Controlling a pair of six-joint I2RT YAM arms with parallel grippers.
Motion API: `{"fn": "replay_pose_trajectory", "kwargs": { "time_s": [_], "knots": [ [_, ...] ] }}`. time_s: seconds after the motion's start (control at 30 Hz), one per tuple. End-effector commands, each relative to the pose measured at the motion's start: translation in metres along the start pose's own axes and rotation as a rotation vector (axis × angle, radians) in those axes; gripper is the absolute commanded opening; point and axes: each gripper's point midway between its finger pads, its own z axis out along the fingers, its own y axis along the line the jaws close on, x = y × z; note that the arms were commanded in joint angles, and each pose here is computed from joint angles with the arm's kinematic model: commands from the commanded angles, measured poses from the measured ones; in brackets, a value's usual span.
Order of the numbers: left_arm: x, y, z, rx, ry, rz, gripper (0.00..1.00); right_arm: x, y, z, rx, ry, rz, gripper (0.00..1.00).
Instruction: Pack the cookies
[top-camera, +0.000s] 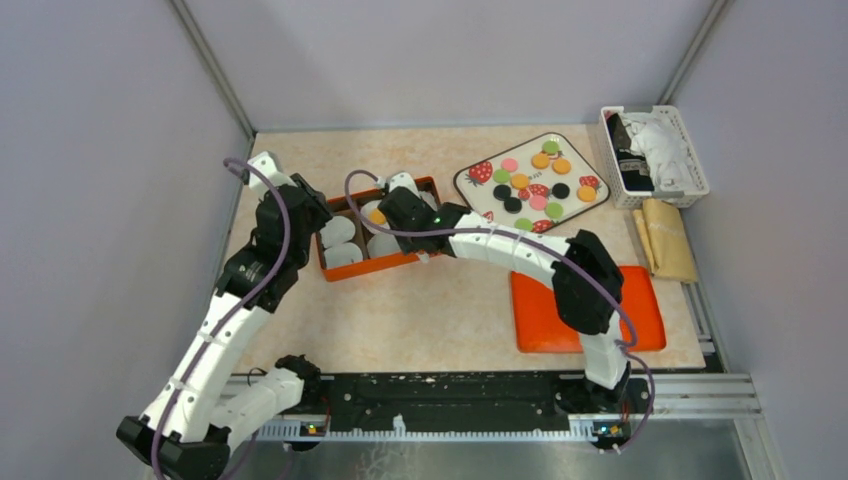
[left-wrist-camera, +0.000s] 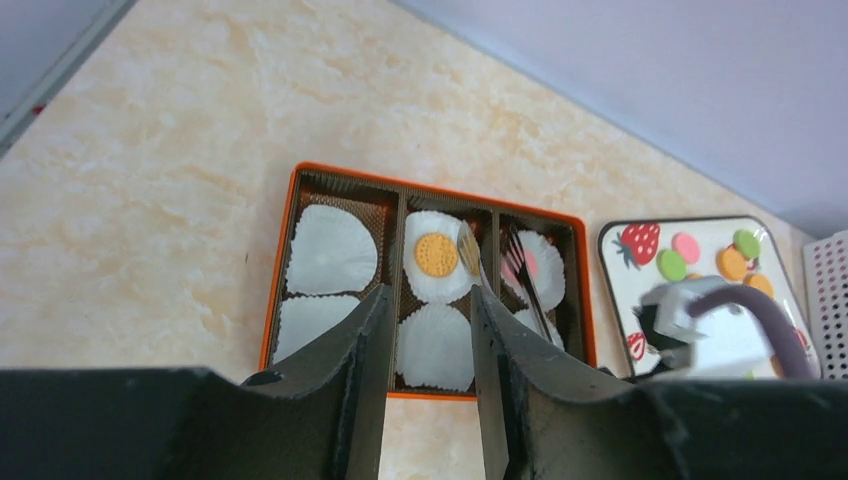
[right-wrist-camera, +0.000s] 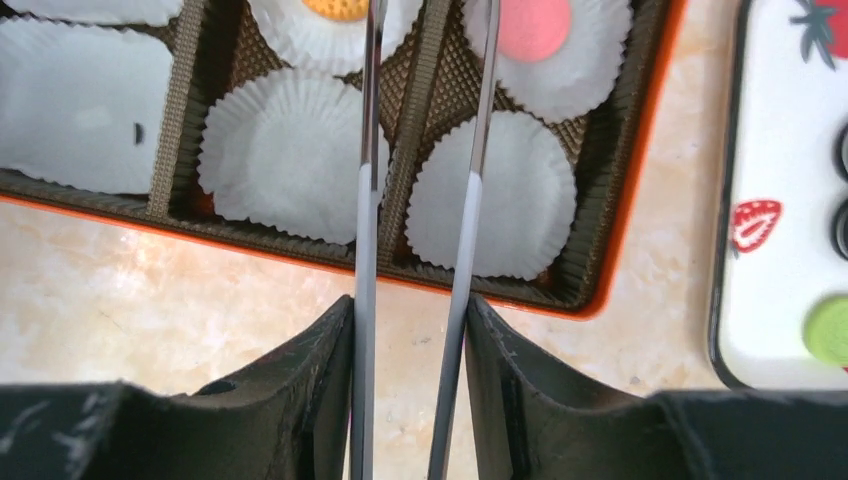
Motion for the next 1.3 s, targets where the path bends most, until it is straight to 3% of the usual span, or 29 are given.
{"fn": "replay_pose_trajectory", "kwargs": {
  "time_s": [0.0, 0.3, 0.67, 1.27],
  "knots": [
    [-0.031, 0.001, -0.012, -0.013, -0.084, -0.042, 0.41, -0.06, -0.023, -0.058, 0.018, -0.201, 0.075, 0.25],
    [-0.021, -0.006, -0.005, 0.024, -0.06, -0.031, 0.42, -0.06, -0.079, -0.106, 0.148, -0.287, 0.119, 0.25],
    [-0.003, -0.021, 0.007, 0.079, -0.002, -0.021, 0.41, 0.011, -0.165, -0.089, 0.283, -0.164, 0.252, 0.26],
    [0.012, -0.029, 0.013, 0.115, 0.049, -0.028, 0.4, 0.08, -0.187, -0.101, 0.308, -0.067, 0.341, 0.26]
  ]
}}
